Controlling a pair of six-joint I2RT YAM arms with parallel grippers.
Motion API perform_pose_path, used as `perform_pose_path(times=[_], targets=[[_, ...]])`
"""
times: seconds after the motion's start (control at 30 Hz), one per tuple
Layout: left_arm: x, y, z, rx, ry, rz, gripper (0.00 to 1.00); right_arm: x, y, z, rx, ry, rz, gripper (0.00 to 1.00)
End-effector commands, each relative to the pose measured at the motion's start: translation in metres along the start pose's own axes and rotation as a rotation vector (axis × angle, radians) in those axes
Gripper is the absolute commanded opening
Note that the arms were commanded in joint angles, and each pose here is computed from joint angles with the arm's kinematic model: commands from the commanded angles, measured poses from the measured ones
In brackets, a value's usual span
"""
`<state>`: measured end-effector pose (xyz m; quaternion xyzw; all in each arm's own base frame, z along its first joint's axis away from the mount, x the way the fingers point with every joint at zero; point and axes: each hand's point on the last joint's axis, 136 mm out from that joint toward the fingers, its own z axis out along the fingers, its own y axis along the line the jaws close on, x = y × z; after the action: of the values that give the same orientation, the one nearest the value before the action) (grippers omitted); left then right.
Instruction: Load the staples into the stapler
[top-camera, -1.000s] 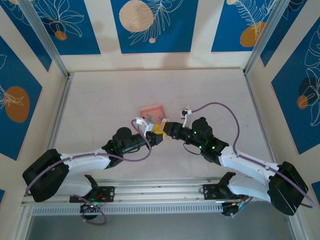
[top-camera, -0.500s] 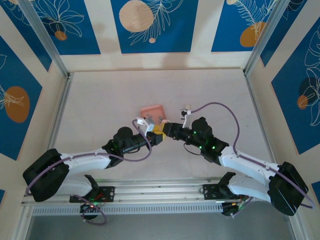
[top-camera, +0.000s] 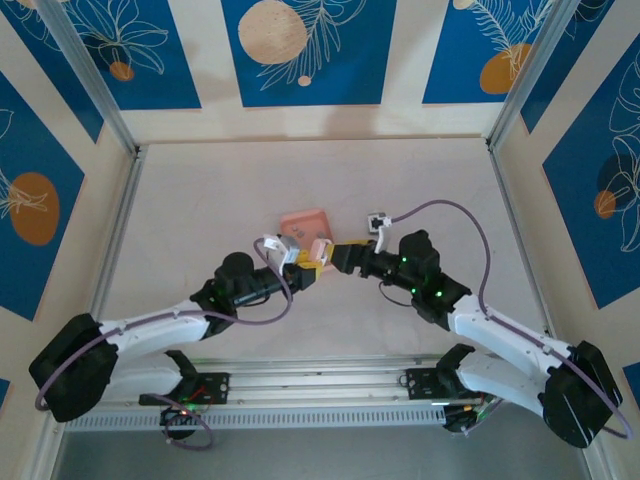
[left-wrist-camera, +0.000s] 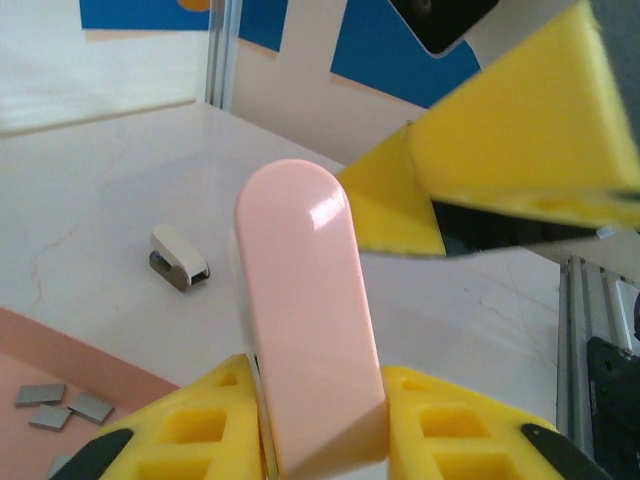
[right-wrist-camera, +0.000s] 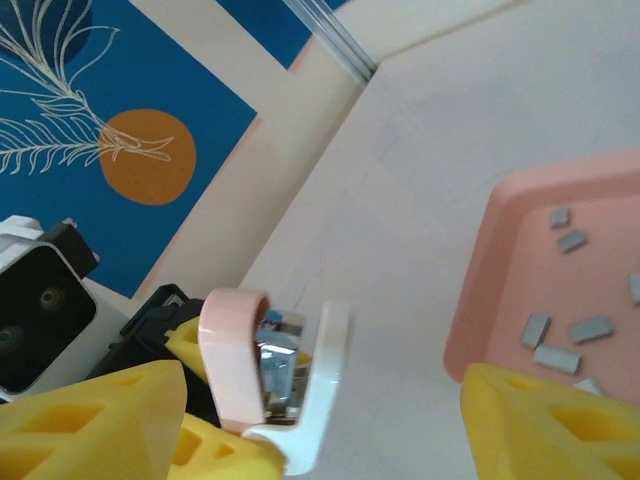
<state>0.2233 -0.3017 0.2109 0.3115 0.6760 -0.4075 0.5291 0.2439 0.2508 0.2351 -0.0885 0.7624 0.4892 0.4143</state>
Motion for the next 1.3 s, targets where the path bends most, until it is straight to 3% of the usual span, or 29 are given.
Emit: perform_pose_path(times=[0.0,0.27,0.57,0.8,1.27], targets=[[-0.004,-0.018,-0.011,0.104,-0.021,0.136,0.01,-0.014,0.018,-0.018,-0.121,0.016,-0.182,0.73],[-0.001,-0.045,-0.027,0.246,0.004,0.399,0.0,0.006,0.024,-0.051,-0.204,0.184,-0.673,0.73],[0.004,-0.059,-0.03,0.337,0.042,0.467,0.02,0.047,0.039,-0.062,-0.427,0.269,-1.076,0.67],[0.006,-0.066,-0.03,0.393,0.039,0.472,0.02,0.069,0.036,-0.046,-0.465,0.402,-1.171,0.64],[0.007,-0.073,-0.03,0.439,0.028,0.466,0.01,0.075,0.053,-0.04,-0.633,0.381,-1.145,0.53]])
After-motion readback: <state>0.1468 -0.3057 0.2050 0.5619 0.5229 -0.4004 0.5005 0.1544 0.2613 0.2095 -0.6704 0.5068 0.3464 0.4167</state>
